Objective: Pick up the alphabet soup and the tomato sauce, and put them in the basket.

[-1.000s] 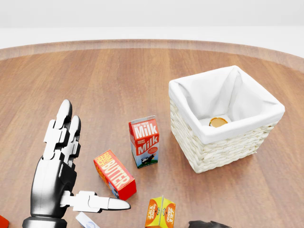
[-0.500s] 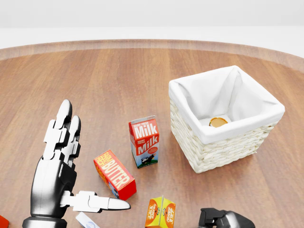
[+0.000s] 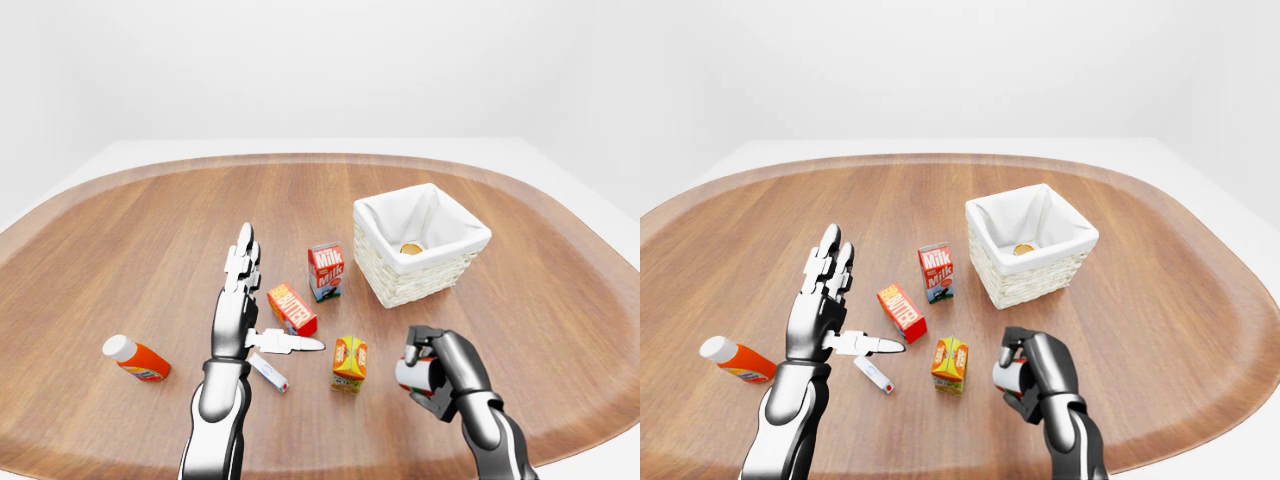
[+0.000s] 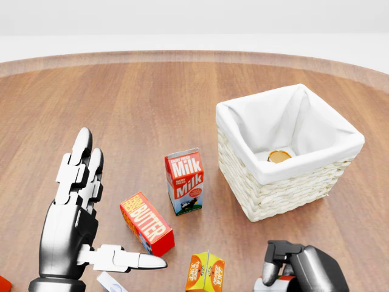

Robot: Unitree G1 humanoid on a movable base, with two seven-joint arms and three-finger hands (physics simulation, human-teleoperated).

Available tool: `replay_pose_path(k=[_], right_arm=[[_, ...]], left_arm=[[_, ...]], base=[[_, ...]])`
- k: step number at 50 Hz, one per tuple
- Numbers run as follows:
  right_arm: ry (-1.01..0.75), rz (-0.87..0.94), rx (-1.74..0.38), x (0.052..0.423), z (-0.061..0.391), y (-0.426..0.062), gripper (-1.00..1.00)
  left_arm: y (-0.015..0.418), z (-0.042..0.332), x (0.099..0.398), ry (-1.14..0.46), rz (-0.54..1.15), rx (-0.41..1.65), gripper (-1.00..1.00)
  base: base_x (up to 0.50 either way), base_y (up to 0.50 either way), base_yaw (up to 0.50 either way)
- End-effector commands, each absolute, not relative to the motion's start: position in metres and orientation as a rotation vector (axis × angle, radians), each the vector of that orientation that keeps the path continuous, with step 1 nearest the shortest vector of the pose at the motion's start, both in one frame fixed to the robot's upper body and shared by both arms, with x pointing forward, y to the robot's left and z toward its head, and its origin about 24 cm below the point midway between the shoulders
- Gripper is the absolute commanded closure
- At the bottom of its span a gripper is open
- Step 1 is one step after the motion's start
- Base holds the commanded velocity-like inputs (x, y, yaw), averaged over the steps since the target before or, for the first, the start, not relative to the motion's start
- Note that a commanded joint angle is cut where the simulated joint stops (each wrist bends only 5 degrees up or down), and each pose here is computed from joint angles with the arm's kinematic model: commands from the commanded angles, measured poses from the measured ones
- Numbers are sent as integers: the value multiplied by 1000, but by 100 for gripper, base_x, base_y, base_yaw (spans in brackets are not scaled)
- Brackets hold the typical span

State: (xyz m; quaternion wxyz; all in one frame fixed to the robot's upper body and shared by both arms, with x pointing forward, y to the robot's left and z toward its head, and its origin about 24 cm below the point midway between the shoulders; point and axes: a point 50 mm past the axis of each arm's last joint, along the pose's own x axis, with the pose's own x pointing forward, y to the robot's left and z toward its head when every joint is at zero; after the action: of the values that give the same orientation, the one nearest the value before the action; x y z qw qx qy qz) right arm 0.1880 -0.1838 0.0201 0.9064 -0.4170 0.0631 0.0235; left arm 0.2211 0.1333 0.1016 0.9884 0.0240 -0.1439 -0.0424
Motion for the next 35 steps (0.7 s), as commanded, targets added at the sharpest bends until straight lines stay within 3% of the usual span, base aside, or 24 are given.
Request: replay_pose_path(k=[1,35], right_arm=[[52,6,-818,200,40,-187,100],[-179,-4,-801,218,98,-183,100]], left_arm=[[134,100,221,-280,-87,68,-100],[134,100,221,-280,-88,68,-100]], base=[[0,0,0],[0,0,0]])
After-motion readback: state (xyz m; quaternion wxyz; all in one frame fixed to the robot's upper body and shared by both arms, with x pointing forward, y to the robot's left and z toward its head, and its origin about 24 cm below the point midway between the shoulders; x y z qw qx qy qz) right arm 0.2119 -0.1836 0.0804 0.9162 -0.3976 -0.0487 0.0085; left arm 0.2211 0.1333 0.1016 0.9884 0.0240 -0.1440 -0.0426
